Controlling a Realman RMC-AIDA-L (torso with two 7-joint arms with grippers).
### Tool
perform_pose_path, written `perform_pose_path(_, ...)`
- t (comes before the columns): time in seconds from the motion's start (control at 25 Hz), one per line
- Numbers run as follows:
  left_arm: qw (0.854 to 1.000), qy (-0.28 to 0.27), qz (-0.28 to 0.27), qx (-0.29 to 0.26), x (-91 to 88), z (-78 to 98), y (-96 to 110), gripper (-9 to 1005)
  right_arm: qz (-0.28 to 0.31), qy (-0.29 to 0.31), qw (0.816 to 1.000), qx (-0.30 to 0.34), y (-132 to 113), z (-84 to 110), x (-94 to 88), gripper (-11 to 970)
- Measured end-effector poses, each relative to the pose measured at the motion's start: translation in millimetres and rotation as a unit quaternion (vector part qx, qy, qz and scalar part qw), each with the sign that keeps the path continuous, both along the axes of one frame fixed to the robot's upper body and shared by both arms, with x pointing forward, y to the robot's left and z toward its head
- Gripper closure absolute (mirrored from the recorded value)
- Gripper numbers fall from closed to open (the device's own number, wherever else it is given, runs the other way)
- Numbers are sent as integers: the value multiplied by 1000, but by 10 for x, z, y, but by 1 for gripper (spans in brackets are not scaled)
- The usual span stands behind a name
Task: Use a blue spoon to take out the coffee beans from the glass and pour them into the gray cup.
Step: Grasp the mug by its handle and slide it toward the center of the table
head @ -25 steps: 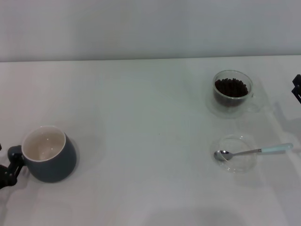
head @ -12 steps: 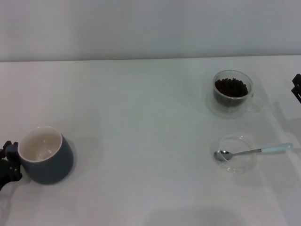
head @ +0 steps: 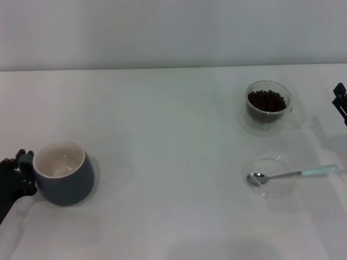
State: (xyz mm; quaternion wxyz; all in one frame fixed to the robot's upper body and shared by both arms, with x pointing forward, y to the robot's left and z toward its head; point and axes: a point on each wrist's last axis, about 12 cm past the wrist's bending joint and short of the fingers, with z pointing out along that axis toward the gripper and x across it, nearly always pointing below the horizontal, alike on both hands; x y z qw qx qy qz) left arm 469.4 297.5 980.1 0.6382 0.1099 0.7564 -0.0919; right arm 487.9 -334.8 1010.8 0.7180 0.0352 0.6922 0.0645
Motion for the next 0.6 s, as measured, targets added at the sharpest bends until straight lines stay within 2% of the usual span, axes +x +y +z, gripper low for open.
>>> perform_pose_path(0.28, 999, 1, -35, 0, 188, 43, -225, 888, 6, -4, 1000, 1, 47, 18, 47, 88)
perform_pose_path(0.6, 995, 10, -102, 18, 358, 75, -644, 888, 12, -6, 1000, 3, 84, 28, 78, 88)
